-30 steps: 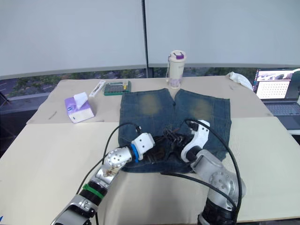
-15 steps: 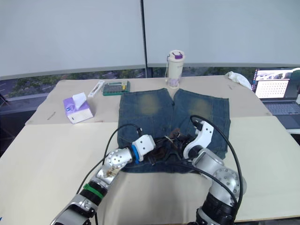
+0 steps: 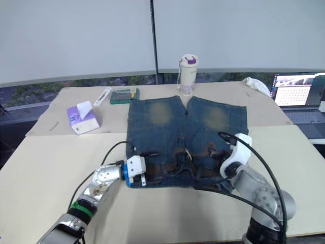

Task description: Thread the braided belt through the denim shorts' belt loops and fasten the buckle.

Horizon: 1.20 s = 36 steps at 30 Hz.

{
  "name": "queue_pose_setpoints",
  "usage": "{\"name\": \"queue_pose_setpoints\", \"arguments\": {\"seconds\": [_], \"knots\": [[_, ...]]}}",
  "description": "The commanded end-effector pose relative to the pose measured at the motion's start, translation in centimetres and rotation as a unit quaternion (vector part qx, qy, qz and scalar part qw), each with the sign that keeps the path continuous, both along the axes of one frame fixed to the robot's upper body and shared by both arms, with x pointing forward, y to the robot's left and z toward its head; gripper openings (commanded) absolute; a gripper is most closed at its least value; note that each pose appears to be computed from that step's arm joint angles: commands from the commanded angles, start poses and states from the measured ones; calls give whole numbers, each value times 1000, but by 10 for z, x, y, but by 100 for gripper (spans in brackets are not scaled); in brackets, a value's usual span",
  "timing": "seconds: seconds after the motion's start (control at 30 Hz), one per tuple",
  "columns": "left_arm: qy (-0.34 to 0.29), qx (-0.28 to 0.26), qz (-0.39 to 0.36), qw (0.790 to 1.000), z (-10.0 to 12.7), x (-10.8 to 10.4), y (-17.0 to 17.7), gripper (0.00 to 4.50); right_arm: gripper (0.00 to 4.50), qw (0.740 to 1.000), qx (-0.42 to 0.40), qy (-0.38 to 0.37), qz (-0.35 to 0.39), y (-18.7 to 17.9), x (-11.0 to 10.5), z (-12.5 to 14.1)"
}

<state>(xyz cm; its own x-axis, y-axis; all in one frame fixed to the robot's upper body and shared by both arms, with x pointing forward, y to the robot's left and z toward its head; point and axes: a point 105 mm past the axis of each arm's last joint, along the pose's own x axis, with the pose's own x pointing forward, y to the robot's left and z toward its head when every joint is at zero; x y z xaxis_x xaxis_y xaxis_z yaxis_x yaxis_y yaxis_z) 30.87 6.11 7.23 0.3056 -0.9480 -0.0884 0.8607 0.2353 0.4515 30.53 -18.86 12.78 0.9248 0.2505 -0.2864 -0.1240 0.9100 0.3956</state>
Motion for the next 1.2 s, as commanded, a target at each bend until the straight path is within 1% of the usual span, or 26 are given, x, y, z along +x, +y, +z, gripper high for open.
{"name": "queue_pose_setpoints", "arguments": {"seconds": [0.03, 0.1, 0.13, 0.23, 0.3, 0.4, 0.47, 0.53, 0.6, 0.63, 0.7, 0.73, 0.8, 0.9, 0.93, 1.07, 1.13, 1.2], "knots": [[0, 14, 1, 1000, -3, 2, 9, 449, 0, 999, -14, -39, 23, 2, -4, 17], [0, 11, 6, 1000, -3, 4, 10, 449, 0, 996, -73, -52, 19, -7, -4, 21], [1, 9, 8, 1000, -3, 5, 11, 449, 0, 994, -83, -66, 14, -11, -3, 26], [2, 12, 8, 1000, -4, 5, 11, 449, 0, 990, -89, -110, 3, -18, 2, 45], [2, 17, 8, 1000, -6, 4, 12, 449, 0, 984, -113, -139, 4, -24, 4, 61], [1, 18, 6, 1000, -7, 3, 12, 449, 0, 980, -117, -161, 8, -26, 6, 77], [-1, 1, 13, 1000, -1, 5, 12, 449, 0, 979, -89, -176, 41, -9, 7, 87], [1, -31, 23, 999, 8, 8, 10, 449, 0, 978, -53, -187, 71, 10, 7, 95], [8, -74, 24, 997, 22, 9, 7, 449, 0, 977, -12, -192, 89, 29, 8, 100], [9, -103, 27, 994, 33, 11, 5, 449, 0, 977, 16, -191, 94, 39, 9, 102], [5, -165, 37, 986, 57, 14, 1, 449, 0, 978, 79, -172, 89, 55, 14, 99], [3, -196, 43, 980, 69, 15, -2, 449, 0, 979, 112, -150, 79, 60, 16, 93], [-5, -226, 60, 972, 84, 17, -7, 449, 0, 980, 158, -112, 49, 64, 21, 82], [-12, -233, 117, 965, 95, 25, -17, 449, 0, 974, 210, -80, 20, 70, 24, 77], [-24, -234, 127, 964, 99, 25, -21, 449, 0, 972, 223, -72, 16, 73, 24, 77], [-70, -234, 157, 957, 109, 25, -28, 449, 0, 971, 232, -58, 15, 83, 23, 78], [-90, -219, 171, 956, 107, 27, -31, 449, 0, 971, 231, -55, 15, 85, 24, 79], [-100, -194, 179, 959, 100, 29, -34, 449, 0, 971, 230, -59, 17, 88, 24, 82]]}}
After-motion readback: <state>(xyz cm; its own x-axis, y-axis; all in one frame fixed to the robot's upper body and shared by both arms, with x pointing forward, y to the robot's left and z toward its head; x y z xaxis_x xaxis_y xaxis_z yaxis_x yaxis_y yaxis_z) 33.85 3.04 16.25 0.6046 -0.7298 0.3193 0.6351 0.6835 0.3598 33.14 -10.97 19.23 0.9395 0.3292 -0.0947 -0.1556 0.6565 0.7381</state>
